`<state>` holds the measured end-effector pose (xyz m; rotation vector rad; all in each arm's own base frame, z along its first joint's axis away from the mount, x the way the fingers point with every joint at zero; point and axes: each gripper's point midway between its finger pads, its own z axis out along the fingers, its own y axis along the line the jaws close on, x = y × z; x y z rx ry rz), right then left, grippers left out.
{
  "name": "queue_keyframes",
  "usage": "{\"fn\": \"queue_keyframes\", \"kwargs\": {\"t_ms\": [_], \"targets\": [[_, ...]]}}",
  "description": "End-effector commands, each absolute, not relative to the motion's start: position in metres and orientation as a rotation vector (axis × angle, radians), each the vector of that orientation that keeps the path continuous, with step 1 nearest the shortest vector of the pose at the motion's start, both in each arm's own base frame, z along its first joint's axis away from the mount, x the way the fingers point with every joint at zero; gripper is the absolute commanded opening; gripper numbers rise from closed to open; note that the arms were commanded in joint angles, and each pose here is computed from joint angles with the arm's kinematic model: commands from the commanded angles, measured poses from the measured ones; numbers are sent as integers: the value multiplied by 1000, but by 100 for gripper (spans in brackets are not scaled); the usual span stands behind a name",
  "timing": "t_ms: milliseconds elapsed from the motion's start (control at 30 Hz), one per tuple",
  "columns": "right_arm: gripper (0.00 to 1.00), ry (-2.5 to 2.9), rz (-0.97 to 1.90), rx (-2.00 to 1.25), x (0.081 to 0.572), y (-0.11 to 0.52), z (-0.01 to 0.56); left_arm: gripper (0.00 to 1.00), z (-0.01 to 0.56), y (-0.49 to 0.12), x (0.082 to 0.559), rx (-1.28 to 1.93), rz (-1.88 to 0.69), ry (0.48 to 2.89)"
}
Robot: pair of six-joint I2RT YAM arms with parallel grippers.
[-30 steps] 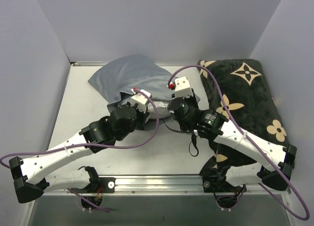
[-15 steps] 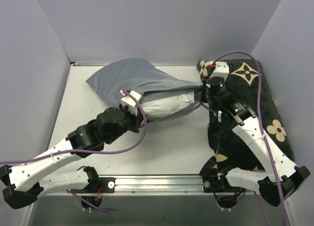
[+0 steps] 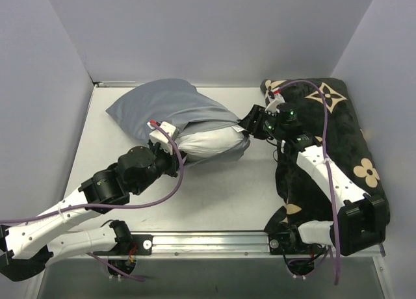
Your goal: Remove the pillowcase from the pillow
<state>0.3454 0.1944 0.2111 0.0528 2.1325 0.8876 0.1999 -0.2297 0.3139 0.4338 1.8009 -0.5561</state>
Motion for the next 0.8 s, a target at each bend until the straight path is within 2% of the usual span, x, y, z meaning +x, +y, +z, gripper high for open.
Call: {"fn": "queue_keyframes", "kwargs": {"t_ms": [0,33,133,367,567,767], "targets": [[54,1975,1054,-5,346,208,247,0,412,-203,218,50,-653,1574],[60,1957,1066,-16,343,209,251,0,420,-203,223,17,-649,1554],[67,1945,1071,-24,331,206,251,0,436,-197,235,-93,-610,1516],[64,1905,1065,-31,303,196,256,0,476,-203,250,-174,-601,1429],[67,1877,1074,-12,292,192,249,0,499,-210,260,-195,-573,1395],[72,1891,1073,23,305,194,231,0,521,-220,255,-176,-653,1368]]}}
